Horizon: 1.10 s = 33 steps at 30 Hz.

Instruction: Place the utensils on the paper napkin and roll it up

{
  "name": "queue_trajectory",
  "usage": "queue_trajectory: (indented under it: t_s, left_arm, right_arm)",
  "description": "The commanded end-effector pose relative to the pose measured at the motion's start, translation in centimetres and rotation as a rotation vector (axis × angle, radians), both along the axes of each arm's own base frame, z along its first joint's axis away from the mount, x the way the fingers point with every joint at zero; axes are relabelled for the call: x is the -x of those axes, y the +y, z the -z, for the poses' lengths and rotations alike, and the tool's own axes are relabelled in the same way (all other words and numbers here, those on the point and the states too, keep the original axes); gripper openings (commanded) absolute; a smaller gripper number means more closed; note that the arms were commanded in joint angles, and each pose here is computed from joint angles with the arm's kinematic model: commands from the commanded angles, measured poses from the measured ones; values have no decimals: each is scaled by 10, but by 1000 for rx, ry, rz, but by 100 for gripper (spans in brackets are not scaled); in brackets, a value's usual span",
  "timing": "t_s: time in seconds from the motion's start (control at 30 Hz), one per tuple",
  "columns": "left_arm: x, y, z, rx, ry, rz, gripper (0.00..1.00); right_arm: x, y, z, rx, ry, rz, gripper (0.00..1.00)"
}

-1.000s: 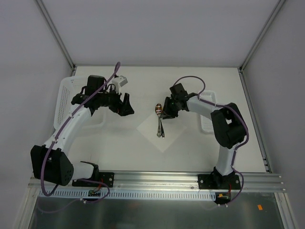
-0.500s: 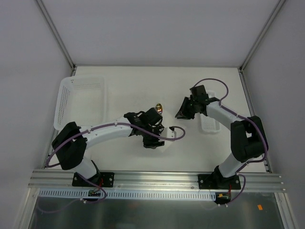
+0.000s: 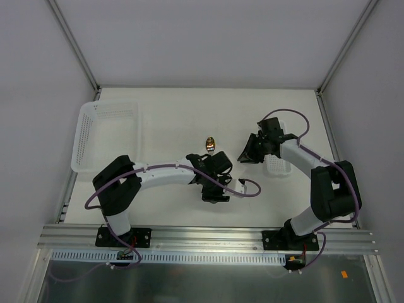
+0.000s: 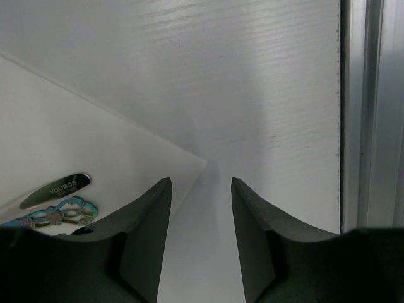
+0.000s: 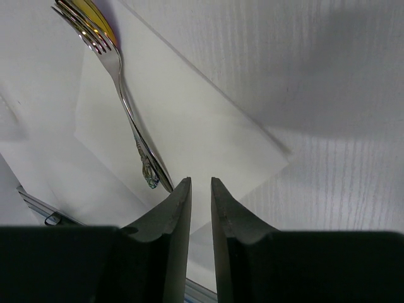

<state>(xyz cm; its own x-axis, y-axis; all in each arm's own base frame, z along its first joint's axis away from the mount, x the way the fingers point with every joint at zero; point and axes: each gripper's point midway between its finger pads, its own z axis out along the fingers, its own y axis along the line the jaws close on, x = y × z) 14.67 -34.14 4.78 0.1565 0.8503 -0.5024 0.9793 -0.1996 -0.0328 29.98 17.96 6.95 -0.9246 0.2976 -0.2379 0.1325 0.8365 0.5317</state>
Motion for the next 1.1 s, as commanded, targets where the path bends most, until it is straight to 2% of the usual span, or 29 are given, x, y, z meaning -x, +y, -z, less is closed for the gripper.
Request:
queue_trajectory:
  t_s: [0.0,0.27,0.57,0.8,1.07]
  left_arm:
    - [-3,-15,0,33,-8,18,43]
    - [1,-22,12,25,-3,34,42]
    - [11,-19,25,5,0,35,33]
    - [11,-6,36,-34,-11,0,31]
    - [9,-2,13,6,-47,-41,32]
  right_arm:
    - [0,-2,-13,-17,-32,-19,22]
    - [1,-7,-11,-15,-25,-11,23]
    - [2,-11,-6,-10,-17,-2,23]
    - [2,-12,-7,-12,-18,-5,24]
    - [4,-11,-3,-13,-7,-12,24]
